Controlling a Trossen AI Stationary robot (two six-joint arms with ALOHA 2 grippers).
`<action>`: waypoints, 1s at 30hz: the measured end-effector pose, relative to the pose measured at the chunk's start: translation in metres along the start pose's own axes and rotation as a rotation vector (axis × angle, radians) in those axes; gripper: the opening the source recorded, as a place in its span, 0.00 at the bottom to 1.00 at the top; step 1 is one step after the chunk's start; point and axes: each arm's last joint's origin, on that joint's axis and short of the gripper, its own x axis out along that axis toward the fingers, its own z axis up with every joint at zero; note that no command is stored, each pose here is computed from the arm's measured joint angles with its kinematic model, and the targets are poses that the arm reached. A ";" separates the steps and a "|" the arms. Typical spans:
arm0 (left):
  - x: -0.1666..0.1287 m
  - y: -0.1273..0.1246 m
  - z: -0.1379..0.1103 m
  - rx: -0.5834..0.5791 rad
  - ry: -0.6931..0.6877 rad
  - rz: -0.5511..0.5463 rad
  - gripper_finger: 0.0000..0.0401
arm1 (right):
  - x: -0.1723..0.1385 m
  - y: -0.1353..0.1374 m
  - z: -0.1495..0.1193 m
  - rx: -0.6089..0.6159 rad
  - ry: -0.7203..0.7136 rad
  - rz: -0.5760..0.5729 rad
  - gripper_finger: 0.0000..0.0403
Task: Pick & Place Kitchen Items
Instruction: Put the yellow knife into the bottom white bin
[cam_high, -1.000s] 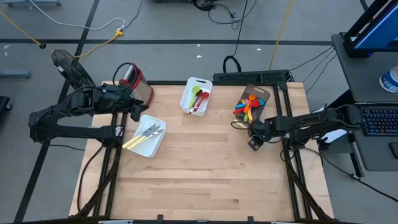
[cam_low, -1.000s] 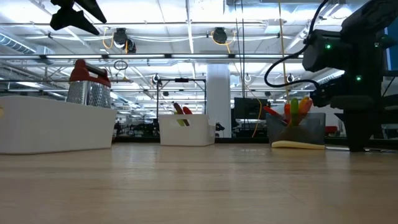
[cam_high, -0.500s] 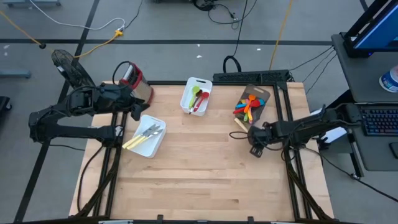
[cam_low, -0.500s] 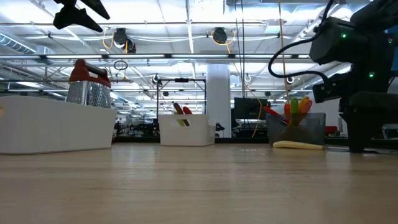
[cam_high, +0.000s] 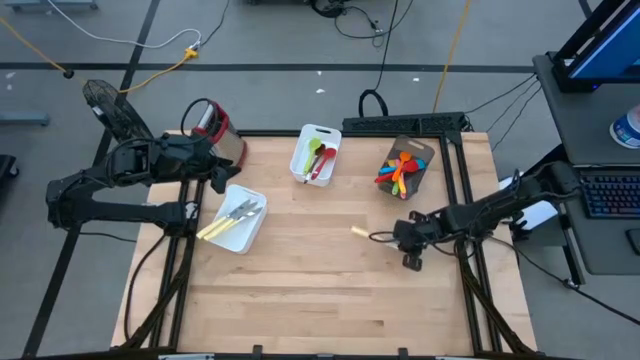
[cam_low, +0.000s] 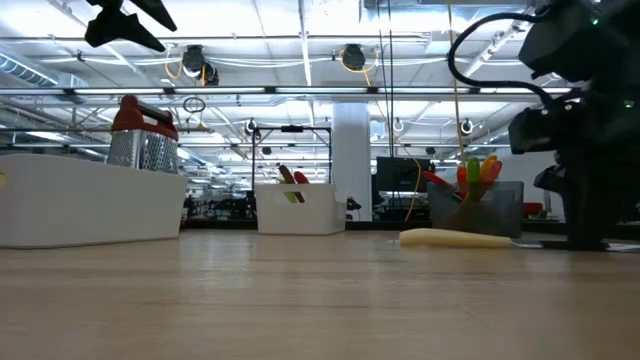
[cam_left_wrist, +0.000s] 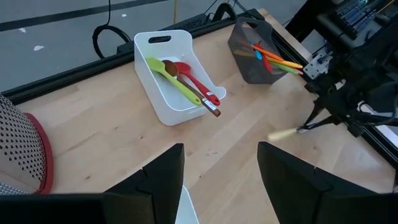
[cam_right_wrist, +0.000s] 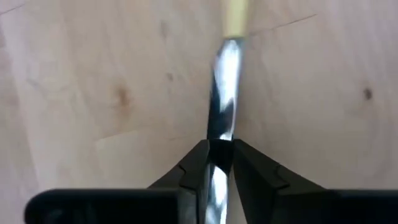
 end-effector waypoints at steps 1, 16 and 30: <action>0.000 0.000 0.000 0.000 0.001 0.000 0.52 | 0.000 0.001 -0.001 -0.009 0.002 0.003 0.15; 0.000 -0.002 -0.001 -0.035 0.050 -0.065 0.52 | 0.000 0.008 0.001 0.003 -0.028 0.052 0.16; 0.000 -0.003 -0.002 -0.104 0.086 -0.104 0.52 | -0.001 0.010 0.018 -0.079 -0.228 0.049 0.29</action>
